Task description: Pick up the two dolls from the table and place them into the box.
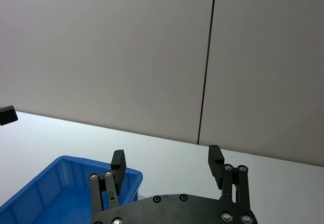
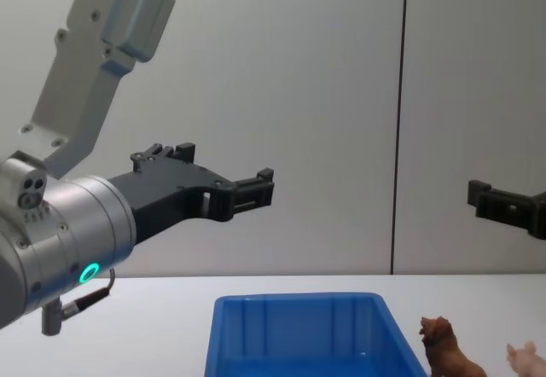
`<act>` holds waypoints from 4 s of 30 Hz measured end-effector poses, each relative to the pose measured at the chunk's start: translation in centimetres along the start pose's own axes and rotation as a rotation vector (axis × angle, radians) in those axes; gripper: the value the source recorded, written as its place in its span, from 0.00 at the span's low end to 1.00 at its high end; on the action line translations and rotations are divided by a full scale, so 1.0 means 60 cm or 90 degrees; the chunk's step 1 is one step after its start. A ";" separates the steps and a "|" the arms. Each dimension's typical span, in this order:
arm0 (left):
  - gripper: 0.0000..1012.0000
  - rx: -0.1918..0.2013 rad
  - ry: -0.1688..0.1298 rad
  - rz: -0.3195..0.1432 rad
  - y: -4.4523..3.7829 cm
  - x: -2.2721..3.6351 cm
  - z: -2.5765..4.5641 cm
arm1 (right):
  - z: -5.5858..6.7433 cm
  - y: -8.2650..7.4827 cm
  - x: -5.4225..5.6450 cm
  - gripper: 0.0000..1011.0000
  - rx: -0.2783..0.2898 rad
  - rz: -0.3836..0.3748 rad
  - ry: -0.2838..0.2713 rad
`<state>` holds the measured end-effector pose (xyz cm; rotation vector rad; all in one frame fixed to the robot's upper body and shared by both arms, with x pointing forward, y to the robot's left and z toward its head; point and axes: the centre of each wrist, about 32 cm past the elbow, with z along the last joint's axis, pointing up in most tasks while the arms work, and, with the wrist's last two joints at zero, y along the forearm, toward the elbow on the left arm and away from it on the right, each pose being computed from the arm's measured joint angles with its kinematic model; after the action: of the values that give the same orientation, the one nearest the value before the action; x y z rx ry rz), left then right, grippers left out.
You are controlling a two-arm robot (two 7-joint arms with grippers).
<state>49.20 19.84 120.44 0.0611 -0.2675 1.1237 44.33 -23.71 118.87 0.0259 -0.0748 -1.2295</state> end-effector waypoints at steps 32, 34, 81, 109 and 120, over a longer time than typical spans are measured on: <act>0.99 0.000 0.000 0.000 0.000 0.0000 0.000 | 0.000 0.000 0.000 0.99 0.000 0.000 0.000; 0.99 0.000 0.000 0.000 0.000 0.0000 0.000 | 0.000 0.000 0.000 0.99 0.000 0.000 0.000; 0.99 0.000 0.000 0.000 0.000 0.0000 0.000 | -0.032 -0.030 0.019 0.99 -0.185 -0.087 -0.047; 0.99 0.000 0.000 0.000 0.000 0.0000 0.000 | -0.093 0.071 -0.006 0.99 -0.320 -0.129 -0.036; 0.99 0.000 0.000 0.000 0.000 0.0001 0.000 | -0.103 0.087 -0.006 0.89 -0.341 -0.135 -0.028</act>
<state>49.20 19.84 120.44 0.0612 -0.2676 1.1237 49.56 -21.75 113.02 -0.4691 0.2259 -1.4295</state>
